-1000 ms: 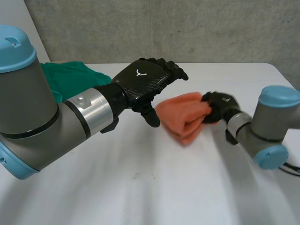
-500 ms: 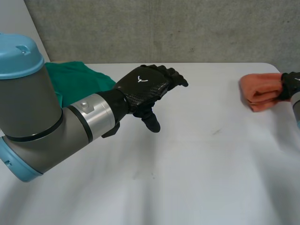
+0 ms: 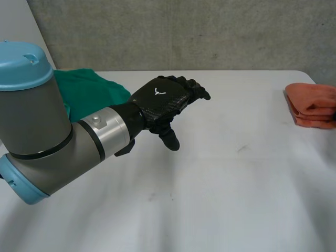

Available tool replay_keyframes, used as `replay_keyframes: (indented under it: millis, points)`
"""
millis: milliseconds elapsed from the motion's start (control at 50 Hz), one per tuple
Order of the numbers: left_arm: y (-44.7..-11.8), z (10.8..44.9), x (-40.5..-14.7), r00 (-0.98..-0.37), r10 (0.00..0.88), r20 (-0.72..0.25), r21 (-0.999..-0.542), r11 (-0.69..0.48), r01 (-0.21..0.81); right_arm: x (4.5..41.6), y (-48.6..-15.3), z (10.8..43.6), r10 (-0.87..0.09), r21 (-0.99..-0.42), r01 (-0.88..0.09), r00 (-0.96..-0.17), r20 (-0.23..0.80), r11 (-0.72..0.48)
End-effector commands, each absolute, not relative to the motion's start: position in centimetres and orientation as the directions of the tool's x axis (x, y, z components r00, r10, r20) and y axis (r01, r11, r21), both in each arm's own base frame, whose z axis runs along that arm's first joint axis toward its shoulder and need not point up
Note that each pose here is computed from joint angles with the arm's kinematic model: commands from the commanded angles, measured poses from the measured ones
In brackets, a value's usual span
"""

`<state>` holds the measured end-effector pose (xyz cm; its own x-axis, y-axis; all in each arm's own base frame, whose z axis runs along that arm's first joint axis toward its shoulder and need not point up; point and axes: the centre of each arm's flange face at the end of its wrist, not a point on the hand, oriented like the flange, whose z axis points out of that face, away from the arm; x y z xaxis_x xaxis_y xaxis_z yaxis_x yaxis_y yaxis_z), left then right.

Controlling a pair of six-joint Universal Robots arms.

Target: Fold the laundry.

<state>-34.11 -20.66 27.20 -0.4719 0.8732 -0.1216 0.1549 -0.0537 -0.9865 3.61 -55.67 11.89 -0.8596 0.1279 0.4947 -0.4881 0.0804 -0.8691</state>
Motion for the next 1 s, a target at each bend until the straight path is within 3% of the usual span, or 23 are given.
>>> replay_keyframes:
  millis: [20, 120, 180, 260, 300, 360, 400, 440, 460, 480, 540, 580, 620, 680, 760, 840, 1000]
  points:
    - [-20.4, 27.5, -34.1, -0.469, 0.875, -0.124, -0.987, -0.060, 0.150, 2.5, -54.7, 12.7, 0.110, -0.739, -0.656, -0.732, 0.673, 0.155]
    - [-20.3, 27.6, -34.0, -0.469, 0.874, -0.125, -0.987, -0.061, 0.150, 3.1, -53.0, 16.6, 0.124, -0.653, -0.745, -0.642, 0.757, 0.137]
    - [-20.1, 28.2, -33.8, -0.471, 0.872, -0.133, -0.987, -0.075, 0.141, 3.5, -52.1, 18.8, 0.151, -0.632, -0.769, -0.616, 0.773, 0.101]
    - [-19.9, 29.1, -33.6, -0.478, 0.866, -0.147, -0.987, -0.097, 0.127, 6.7, -49.9, 23.4, 0.182, -0.613, -0.790, -0.603, 0.777, -0.005]
    - [-20.0, 29.6, -33.4, -0.489, 0.858, -0.156, -0.987, -0.110, 0.121, 10.2, -48.0, 25.9, 0.162, -0.613, -0.785, -0.618, 0.769, -0.090]
    - [-20.9, 30.7, -32.7, -0.551, 0.815, -0.178, -0.984, -0.141, 0.109, 14.3, -45.0, 28.5, 0.126, -0.619, -0.763, -0.643, 0.755, -0.184]
    - [-22.6, 31.5, -31.6, -0.635, 0.746, -0.202, -0.979, -0.174, 0.106, 15.9, -43.6, 29.0, 0.097, -0.630, -0.747, -0.657, 0.747, -0.211]
    - [-24.4, 32.2, -30.4, -0.703, 0.677, -0.219, -0.973, -0.209, 0.101, 18.6, -41.0, 29.0, 0.019, -0.664, -0.702, -0.691, 0.723, -0.257]
    - [-26.6, 32.9, -28.8, -0.771, 0.595, -0.226, -0.965, -0.242, 0.097, 19.6, -39.9, 29.0, -0.017, -0.680, -0.680, -0.704, 0.710, -0.276]
    - [-27.7, 33.2, -28.0, -0.799, 0.555, -0.232, -0.961, -0.260, 0.098, 21.6, -37.6, 29.1, -0.094, -0.710, -0.630, -0.723, 0.684, -0.315]
    - [-32.3, 33.2, -24.2, -0.870, 0.430, -0.242, -0.950, -0.288, 0.122, 23.8, -34.2, 29.0, -0.210, -0.752, -0.556, -0.737, 0.643, -0.354]
    - [-34.6, 32.0, -22.5, -0.887, 0.391, -0.246, -0.954, -0.262, 0.149, 25.2, -31.2, 28.2, -0.325, -0.789, -0.494, -0.726, 0.606, -0.366]
    - [-37.9, 29.1, -20.4, -0.890, 0.366, -0.272, -0.956, -0.206, 0.208, 25.9, -29.5, 27.1, -0.390, -0.806, -0.474, -0.708, 0.589, -0.356]
    - [-40.4, 26.3, -18.7, -0.875, 0.356, -0.328, -0.943, -0.172, 0.284, 26.9, -26.6, 24.7, -0.490, -0.822, -0.467, -0.661, 0.569, -0.326]
    - [-44.1, 20.2, -16.6, -0.811, 0.351, -0.468, -0.882, -0.131, 0.452, 27.7, -24.5, 22.6, -0.556, -0.829, -0.476, -0.620, 0.553, -0.293]
    - [-45.9, 16.2, -16.2, -0.742, 0.359, -0.566, -0.818, -0.133, 0.560, 28.4, -23.0, 21.0, -0.605, -0.833, -0.485, -0.588, 0.537, -0.268]
    - [-47.9, 12.7, -15.6, -0.726, 0.342, -0.597, -0.797, -0.147, 0.586, 27.8, -22.5, 18.6, -0.639, -0.832, -0.518, -0.575, 0.511, -0.200]
